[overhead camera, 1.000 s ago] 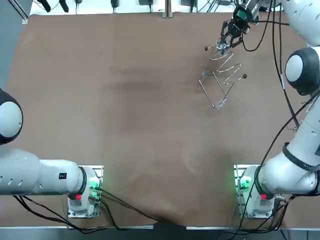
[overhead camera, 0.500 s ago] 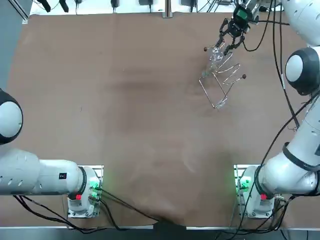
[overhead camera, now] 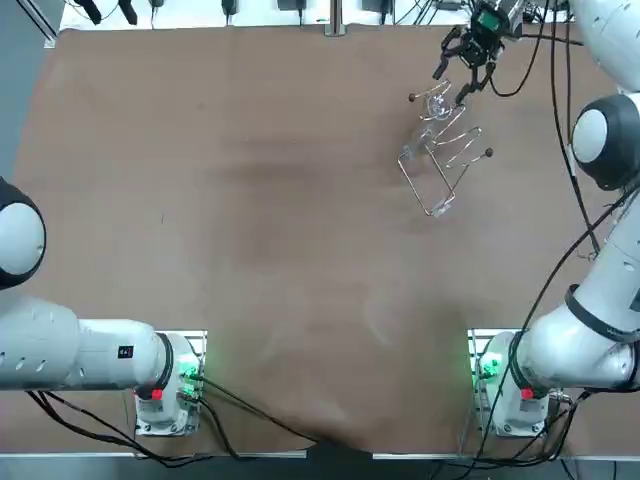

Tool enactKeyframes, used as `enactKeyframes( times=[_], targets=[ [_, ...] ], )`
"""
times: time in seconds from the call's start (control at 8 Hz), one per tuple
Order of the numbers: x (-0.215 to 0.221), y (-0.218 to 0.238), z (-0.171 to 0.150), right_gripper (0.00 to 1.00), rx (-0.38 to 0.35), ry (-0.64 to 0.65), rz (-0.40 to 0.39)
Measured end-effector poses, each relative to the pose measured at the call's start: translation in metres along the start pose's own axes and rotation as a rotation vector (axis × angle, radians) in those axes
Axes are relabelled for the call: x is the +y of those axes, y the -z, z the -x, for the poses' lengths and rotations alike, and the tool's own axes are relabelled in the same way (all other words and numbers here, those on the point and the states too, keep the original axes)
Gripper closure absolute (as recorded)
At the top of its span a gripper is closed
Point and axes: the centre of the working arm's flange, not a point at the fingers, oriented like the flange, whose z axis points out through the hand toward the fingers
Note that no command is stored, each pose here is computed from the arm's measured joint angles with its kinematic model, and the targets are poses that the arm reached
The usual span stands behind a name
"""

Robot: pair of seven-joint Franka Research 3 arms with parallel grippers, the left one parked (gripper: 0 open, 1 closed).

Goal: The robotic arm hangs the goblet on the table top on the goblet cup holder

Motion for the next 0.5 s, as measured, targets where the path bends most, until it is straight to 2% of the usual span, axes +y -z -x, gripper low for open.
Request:
enactKeyframes(
  times=[0.25, 0.5],
  targets=[
    [0.004, 0.050, 0.017, 0.00, 0.103, 0.067, -0.038],
    [0.030, 0.113, 0.032, 0.00, 0.260, 0.162, -0.041]
  ],
)
